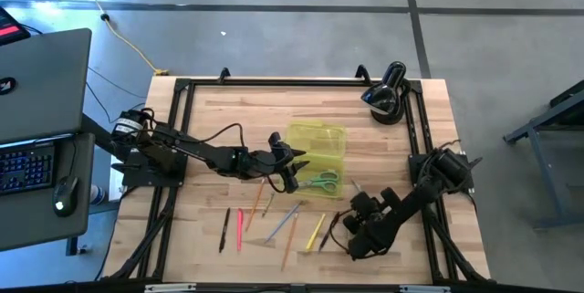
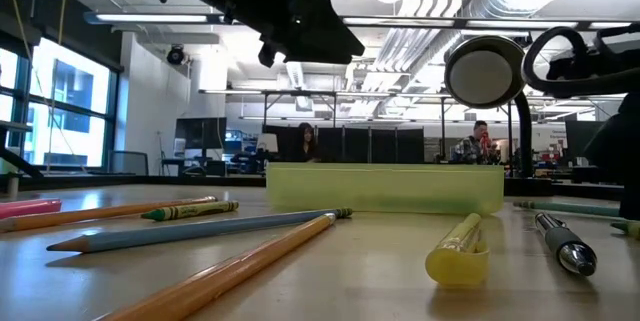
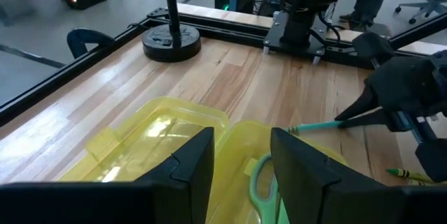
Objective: Pick & place school supplies into a supply box
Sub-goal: Put the blue pencil into the yellow supply box
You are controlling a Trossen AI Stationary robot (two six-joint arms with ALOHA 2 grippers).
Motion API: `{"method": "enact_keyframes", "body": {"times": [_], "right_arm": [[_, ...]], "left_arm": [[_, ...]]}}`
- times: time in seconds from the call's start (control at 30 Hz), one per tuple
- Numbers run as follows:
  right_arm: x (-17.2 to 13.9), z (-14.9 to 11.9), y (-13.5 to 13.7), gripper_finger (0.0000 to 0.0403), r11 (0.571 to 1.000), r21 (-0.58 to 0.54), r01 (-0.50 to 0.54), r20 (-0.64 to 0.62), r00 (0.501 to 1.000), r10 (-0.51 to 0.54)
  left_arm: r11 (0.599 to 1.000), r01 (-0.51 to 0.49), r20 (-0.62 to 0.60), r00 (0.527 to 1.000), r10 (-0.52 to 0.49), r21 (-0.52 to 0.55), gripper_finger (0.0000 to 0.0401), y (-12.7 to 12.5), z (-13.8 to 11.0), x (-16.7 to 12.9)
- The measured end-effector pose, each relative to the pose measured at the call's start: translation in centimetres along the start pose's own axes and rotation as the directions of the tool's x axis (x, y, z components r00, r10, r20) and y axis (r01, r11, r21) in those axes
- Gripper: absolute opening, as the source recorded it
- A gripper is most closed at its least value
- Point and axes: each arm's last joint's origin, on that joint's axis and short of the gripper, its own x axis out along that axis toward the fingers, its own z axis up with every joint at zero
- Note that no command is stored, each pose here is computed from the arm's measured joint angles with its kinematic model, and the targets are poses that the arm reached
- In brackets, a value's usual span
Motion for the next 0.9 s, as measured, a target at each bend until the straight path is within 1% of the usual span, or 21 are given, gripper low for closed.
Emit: {"method": "enact_keyframes", "body": {"times": [0.23,0.33,0.47,0.57,0.67,0.77,0.9], "right_arm": [[-0.2,0.1,0.1,0.0002,0.999,0.023,-0.029,-0.022,0.999,0.03],[-1.1,0.6,-0.2,0.0002,0.996,0.046,-0.078,-0.028,0.996,0.08],[-3.3,2.0,-1.4,0.0002,0.983,0.047,-0.179,0.027,0.984,0.177],[-4.6,3.4,-2.4,0.0002,0.969,0.035,-0.245,0.085,0.967,0.241],[-5.5,5.1,-3.3,0.0002,0.959,0.03,-0.283,0.152,0.949,0.276],[-5.7,7.0,-3.4,0.0002,0.95,-0.029,-0.311,0.241,0.92,0.309],[-5.4,9.9,-2.3,0.0002,0.926,-0.198,-0.323,0.321,0.871,0.372]], "left_arm": [[1.0,0.0,0.0,1.0,0.0,0.0,0.0172,0.0,0.0,0.0],[1.0,0.0,0.0,1.0,0.0,0.0,0.0172,0.0,0.0,0.0],[1.0,0.003,0.012,1.0,-0.003,-0.007,0.0172,0.0,0.1,0.0],[0.999,0.014,0.053,0.999,-0.013,-0.03,0.0172,0.0,1.0,-0.5],[0.999,0.021,0.088,0.996,-0.018,-0.038,0.0172,0.3,2.3,-1.5],[1.0,0.022,0.116,0.993,-0.022,0.008,0.0172,0.6,3.4,-2.4],[0.999,0.021,0.161,0.986,-0.028,0.047,0.0172,1.1,4.9,-3.8]]}}
